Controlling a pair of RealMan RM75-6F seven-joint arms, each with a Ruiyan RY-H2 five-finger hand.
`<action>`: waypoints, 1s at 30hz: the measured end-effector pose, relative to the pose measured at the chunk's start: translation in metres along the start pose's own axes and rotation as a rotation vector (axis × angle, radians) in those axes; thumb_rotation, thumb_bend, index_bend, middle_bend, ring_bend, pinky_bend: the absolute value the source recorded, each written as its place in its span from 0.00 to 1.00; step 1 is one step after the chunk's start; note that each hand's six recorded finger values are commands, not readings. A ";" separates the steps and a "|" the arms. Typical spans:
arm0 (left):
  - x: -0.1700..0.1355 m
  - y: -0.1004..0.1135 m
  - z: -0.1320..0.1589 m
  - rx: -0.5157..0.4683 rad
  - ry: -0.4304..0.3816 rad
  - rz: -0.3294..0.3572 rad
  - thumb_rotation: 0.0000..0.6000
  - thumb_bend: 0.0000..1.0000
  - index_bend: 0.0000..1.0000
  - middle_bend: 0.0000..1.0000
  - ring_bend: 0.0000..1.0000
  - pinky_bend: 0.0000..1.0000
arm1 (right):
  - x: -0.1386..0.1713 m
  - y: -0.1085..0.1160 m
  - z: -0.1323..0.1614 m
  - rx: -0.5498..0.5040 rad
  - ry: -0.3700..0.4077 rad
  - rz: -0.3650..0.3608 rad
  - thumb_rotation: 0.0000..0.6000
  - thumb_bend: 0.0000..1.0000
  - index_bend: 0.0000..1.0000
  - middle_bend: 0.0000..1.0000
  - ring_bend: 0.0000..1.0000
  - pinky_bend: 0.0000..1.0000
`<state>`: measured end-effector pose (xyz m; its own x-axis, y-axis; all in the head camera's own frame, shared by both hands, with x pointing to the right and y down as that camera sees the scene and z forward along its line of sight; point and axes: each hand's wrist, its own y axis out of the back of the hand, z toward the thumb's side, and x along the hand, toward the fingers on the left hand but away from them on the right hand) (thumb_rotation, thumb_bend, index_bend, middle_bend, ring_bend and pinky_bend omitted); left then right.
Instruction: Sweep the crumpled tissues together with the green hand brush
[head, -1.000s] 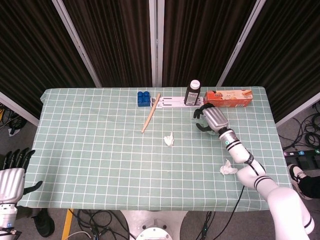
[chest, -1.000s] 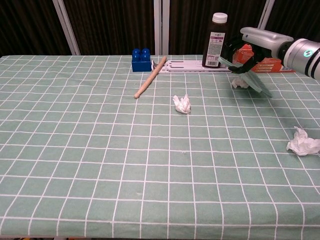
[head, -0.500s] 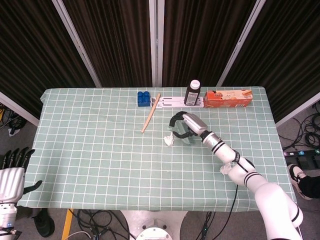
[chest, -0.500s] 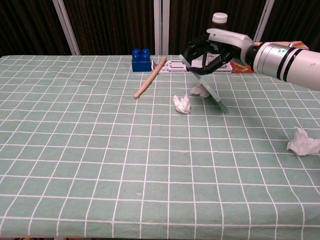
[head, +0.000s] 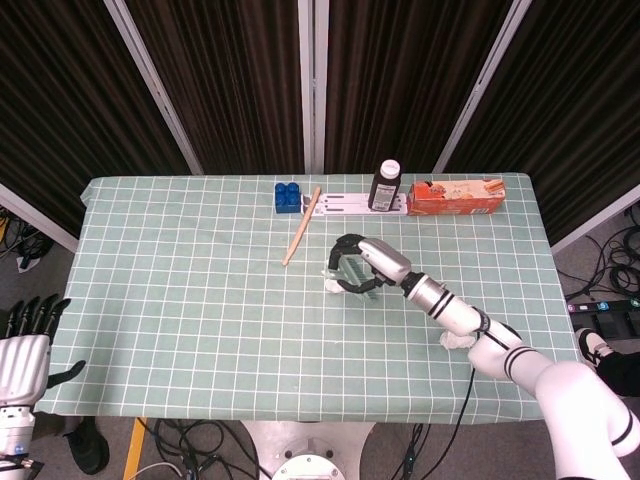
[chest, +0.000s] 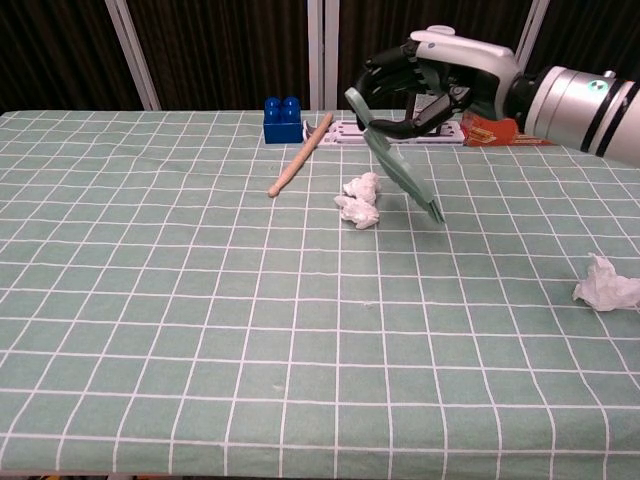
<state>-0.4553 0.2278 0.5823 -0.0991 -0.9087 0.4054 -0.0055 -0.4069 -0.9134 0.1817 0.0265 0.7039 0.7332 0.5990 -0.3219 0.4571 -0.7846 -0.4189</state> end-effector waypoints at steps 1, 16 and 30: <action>0.000 0.000 0.000 0.000 -0.001 0.000 1.00 0.00 0.12 0.08 0.04 0.00 | 0.007 0.004 -0.001 0.005 -0.005 -0.013 1.00 0.37 0.62 0.53 0.26 0.15; 0.005 -0.006 0.000 -0.016 -0.021 -0.005 1.00 0.00 0.12 0.08 0.04 0.00 | 0.156 0.022 -0.009 0.039 -0.255 -0.281 1.00 0.44 0.65 0.54 0.29 0.13; 0.009 -0.007 0.002 -0.030 -0.047 0.004 1.00 0.00 0.12 0.08 0.04 0.00 | 0.246 0.005 -0.026 -0.044 -0.493 -0.446 1.00 0.46 0.65 0.54 0.29 0.08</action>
<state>-0.4536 0.2226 0.5922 -0.0525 -0.9141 0.4021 -0.0346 -0.4007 -0.9156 0.3771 0.1657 0.6445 0.1572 0.8626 -0.4808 0.6909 -0.4440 -0.5706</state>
